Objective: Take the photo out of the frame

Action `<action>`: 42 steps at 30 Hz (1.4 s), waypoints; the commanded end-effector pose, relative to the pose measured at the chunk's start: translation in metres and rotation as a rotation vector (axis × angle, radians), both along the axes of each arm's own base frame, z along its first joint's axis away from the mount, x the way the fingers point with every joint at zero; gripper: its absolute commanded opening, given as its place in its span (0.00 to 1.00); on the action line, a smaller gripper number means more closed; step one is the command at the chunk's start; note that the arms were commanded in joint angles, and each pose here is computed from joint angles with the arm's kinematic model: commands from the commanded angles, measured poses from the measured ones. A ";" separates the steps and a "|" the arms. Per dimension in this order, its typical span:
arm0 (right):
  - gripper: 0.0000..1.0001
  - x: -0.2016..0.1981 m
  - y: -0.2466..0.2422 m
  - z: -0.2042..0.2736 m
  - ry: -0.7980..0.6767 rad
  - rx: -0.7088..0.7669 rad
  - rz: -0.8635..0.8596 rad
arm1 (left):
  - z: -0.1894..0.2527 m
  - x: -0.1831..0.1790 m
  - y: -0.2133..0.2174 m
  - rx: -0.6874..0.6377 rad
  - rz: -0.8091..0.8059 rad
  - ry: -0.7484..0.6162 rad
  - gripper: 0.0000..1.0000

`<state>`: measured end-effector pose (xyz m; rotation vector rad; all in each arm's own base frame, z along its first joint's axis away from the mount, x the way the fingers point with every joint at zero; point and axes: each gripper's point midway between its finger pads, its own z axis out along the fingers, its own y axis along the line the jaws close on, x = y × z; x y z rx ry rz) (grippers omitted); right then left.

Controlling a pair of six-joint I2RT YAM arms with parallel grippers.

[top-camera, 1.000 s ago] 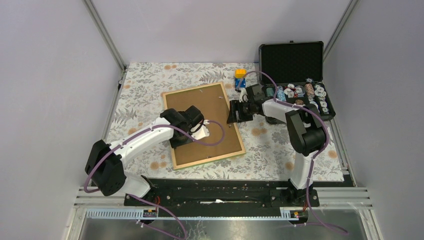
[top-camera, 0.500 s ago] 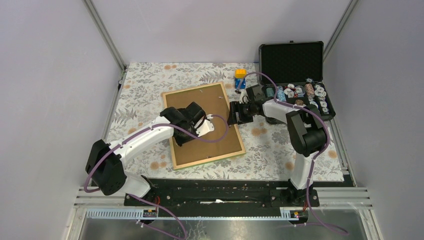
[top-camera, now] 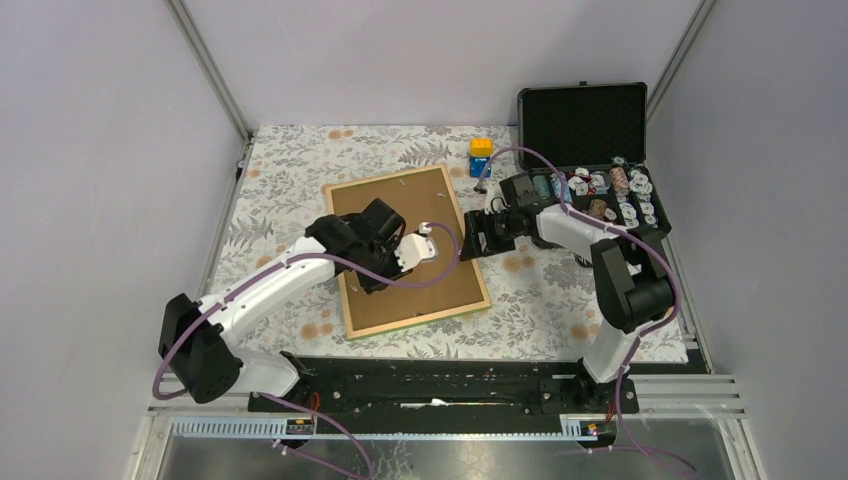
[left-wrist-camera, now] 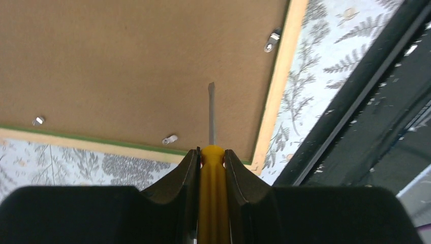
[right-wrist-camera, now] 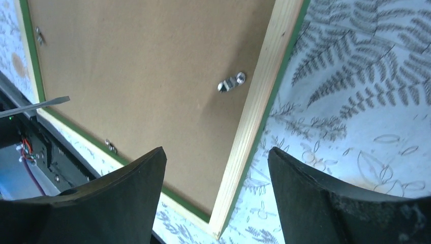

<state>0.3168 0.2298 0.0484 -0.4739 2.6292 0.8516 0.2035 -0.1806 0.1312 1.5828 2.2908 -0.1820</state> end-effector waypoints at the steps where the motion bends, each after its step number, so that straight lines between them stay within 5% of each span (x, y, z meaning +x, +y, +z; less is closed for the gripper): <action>1: 0.80 -0.030 -0.007 0.006 0.007 -0.007 0.072 | 0.022 -0.009 -0.032 -0.186 -0.097 0.009 0.00; 7: 0.77 -0.050 -0.016 -0.008 0.046 -0.025 0.092 | 0.028 -0.012 -0.051 -0.293 -0.128 0.008 0.00; 23: 0.65 -0.056 -0.009 -0.027 0.105 -0.004 0.112 | 0.007 -0.032 -0.046 -0.263 -0.179 0.042 0.00; 35: 0.31 0.004 -0.010 -0.038 -0.016 -0.128 0.061 | 0.021 -0.021 -0.041 -0.301 -0.123 -0.005 0.00; 42: 0.22 0.050 -0.006 -0.035 -0.161 -0.186 0.140 | 0.018 -0.014 -0.041 -0.341 -0.107 0.003 0.00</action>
